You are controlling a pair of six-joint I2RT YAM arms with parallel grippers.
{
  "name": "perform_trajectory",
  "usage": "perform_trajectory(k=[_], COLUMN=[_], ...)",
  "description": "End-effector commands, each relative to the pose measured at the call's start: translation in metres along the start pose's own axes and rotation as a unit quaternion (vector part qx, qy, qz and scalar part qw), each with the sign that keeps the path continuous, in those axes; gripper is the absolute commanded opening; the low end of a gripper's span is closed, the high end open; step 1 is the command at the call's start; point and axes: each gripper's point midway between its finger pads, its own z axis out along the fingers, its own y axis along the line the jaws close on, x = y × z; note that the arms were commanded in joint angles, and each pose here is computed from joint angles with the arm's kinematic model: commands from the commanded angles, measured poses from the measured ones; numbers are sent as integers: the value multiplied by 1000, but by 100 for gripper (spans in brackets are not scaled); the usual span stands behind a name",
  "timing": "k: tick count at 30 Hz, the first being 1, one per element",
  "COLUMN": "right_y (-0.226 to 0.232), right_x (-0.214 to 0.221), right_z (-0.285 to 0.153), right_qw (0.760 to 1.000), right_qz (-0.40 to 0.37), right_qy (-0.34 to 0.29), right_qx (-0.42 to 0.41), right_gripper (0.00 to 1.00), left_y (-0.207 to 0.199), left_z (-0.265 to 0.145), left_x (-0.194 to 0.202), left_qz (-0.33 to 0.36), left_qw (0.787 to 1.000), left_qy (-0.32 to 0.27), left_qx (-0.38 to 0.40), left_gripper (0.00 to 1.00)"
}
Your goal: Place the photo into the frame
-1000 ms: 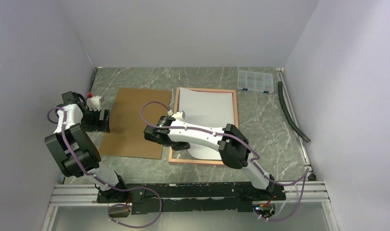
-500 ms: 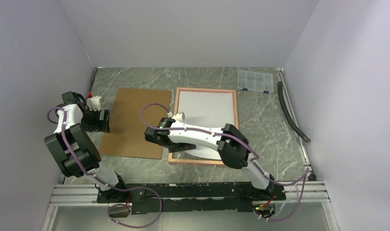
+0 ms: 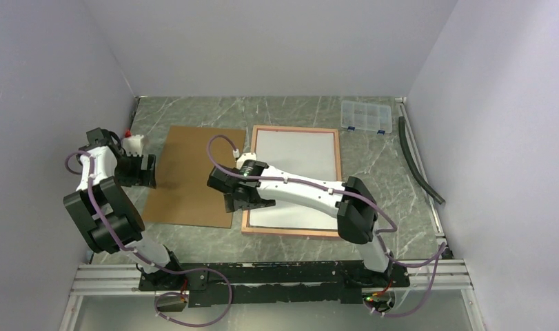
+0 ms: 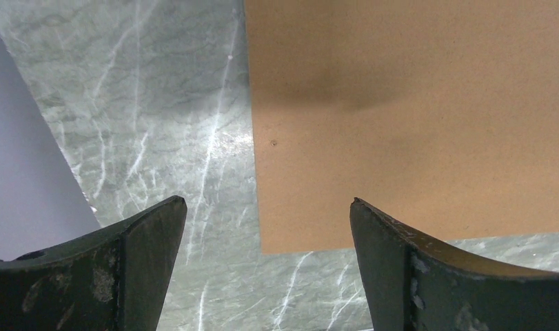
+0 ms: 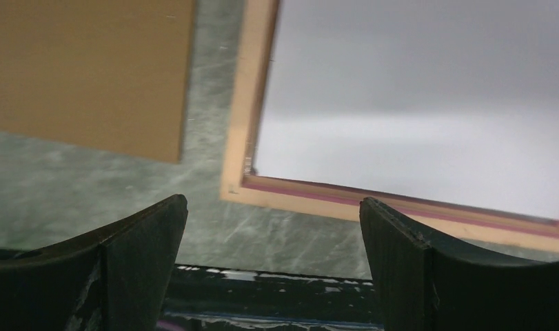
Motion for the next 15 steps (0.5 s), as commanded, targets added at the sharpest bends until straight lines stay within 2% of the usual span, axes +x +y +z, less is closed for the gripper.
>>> perform_trajectory(k=[1, 5, 8, 11, 15], right_y=[48, 90, 113, 122, 119], right_x=[-23, -34, -42, -47, -53], right_z=[-23, -12, 6, 31, 64], right_qw=[991, 985, 982, 981, 979], right_qz=[-7, -19, -16, 16, 67], right_qy=[-25, -18, -4, 15, 24], right_qx=[-128, -172, -189, -195, -190], right_gripper=[100, 100, 100, 100, 100], left_y=[12, 30, 52, 69, 74], left_z=[-10, -10, -3, 8, 27], left_x=[-16, -19, -16, -12, -7], left_qz=[8, 1, 4, 7, -6], left_qw=[1000, 1000, 999, 997, 997], left_qy=[-14, -14, -7, -1, 11], left_qx=[-5, -20, -49, -76, -76], left_gripper=[94, 94, 89, 84, 77])
